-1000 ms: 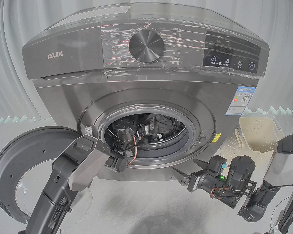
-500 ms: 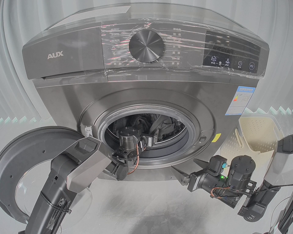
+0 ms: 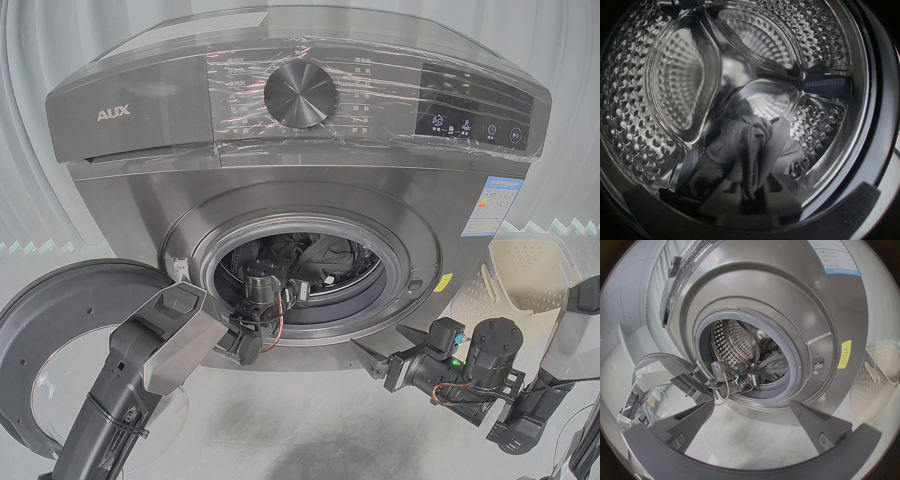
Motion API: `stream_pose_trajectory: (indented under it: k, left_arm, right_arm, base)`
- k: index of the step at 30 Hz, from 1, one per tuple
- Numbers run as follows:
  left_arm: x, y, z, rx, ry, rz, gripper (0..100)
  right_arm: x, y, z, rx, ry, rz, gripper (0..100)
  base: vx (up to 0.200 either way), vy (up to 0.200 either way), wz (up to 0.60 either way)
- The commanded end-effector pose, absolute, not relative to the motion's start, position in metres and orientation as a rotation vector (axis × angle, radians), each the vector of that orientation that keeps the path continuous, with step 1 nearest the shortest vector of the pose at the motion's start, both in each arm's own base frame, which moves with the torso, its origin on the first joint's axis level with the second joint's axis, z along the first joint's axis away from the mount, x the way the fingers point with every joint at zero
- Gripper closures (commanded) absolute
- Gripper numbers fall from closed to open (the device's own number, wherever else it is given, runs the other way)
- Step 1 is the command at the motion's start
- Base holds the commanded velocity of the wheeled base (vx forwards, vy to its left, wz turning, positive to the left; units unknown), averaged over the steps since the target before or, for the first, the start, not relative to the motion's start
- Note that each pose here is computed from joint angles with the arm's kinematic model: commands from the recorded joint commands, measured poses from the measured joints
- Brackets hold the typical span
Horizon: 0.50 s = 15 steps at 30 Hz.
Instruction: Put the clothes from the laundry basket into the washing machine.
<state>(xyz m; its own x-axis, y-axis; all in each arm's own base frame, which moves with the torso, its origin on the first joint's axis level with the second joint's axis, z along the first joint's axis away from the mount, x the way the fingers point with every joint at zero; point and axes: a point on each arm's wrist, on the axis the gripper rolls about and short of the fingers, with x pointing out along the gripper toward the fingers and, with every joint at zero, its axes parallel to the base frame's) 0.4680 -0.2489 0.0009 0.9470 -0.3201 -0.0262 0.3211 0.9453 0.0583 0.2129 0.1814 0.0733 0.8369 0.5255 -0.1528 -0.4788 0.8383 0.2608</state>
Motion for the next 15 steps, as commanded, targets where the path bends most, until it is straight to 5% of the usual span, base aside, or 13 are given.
stream_pose_trajectory:
  k: [1, 15]
  left_arm:
    - [0.482, -0.255, 0.007, 0.031, -0.026, -0.317, 100]
    - [0.506, -0.242, 0.008, -0.004, -0.088, -0.230, 100]
  right_arm:
    - [0.212, 0.182, 0.073, 0.215, 0.226, 0.539, 0]
    - [0.214, 0.181, 0.073, 0.218, 0.221, 0.533, 0]
  base:
    - [0.000, 0.000, 0.00]
    - [0.000, 0.000, 0.00]
